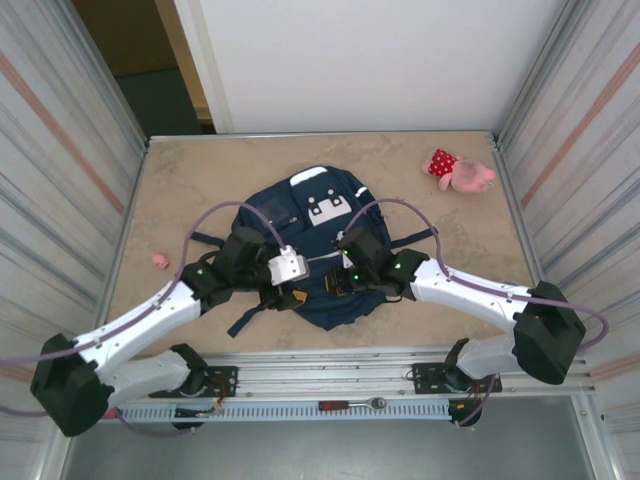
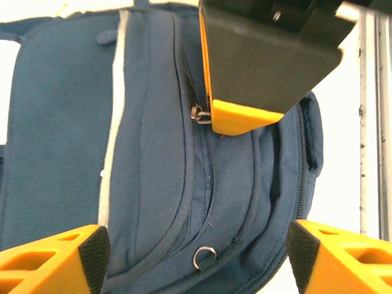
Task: Pack books, pencil case, and school supplies into a backpack
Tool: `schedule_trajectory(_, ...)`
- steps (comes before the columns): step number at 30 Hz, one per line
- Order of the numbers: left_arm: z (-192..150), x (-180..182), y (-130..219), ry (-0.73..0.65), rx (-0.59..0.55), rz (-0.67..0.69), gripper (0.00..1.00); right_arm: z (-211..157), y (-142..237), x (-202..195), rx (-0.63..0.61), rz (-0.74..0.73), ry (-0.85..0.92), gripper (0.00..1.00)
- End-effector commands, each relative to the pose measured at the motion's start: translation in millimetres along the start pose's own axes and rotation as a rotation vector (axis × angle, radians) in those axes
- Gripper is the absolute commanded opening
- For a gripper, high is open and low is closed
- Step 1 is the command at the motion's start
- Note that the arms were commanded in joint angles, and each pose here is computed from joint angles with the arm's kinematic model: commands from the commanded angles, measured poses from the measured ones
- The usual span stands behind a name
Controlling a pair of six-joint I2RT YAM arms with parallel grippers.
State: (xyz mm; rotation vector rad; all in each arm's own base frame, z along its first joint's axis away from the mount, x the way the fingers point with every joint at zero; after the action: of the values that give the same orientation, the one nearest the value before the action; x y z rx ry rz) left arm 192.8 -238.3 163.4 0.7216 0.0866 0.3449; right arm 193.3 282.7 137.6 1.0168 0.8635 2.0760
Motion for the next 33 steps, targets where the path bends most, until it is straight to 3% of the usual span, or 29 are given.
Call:
schedule_trajectory(1,18.7,12.6,-11.0,-0.069,-0.001,0.037,0.76,4.8,10.4,13.8,-0.016,0.052,0.056,0.0)
schedule_trajectory(6,39.7,24.4,-28.6,-0.076,-0.048,0.054,0.7,5.1,12.8,13.8,-0.027,0.054,0.064,0.0)
schedule_trajectory(9,34.1,25.1,-40.2,-0.082,-0.017,0.032,0.62,5.9,13.7,12.6,-0.027,0.056,0.065,0.0)
schedule_trajectory(11,25.2,27.2,-44.1,-0.082,0.024,0.04,0.52,8.6,16.4,11.5,-0.034,0.068,0.059,0.0)
schedule_trajectory(17,1.2,32.7,-28.8,-0.015,0.032,-0.014,0.08,10.2,27.0,-13.4,-0.024,0.071,0.028,0.0)
schedule_trajectory(18,-2.1,33.5,-23.6,-0.015,0.035,-0.015,0.05,7.5,29.0,-22.3,-0.01,0.053,0.028,0.0)
schedule_trajectory(24,-27.1,40.8,5.0,0.013,0.076,0.006,0.04,9.9,43.2,-71.2,0.021,-0.001,0.01,0.0)
schedule_trajectory(28,-38.0,41.0,16.1,0.014,0.087,0.024,0.07,11.8,39.4,-69.0,0.052,0.022,0.034,0.0)
schedule_trajectory(30,-36.6,42.8,21.0,0.019,0.071,0.043,0.18,14.4,37.7,-57.8,0.036,0.05,0.054,0.0)
schedule_trajectory(33,-22.8,41.1,26.8,0.041,0.027,0.053,0.44,16.7,36.2,-43.4,0.016,0.078,0.086,0.0)
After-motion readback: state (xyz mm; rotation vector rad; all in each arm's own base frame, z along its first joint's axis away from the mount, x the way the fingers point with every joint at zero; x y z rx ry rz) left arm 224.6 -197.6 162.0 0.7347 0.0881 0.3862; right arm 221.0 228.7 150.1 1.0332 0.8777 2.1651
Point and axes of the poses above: each hand's point on the last joint's axis, 136 mm out from that joint toward the fingers, its own y axis back along the fingers, its own x axis along the line the jaws close on, z = x × y, the point moved 2 cm from there along y, back along the fingers, and after that the axes turned 9 degrees about y, right-handed, at the moved point
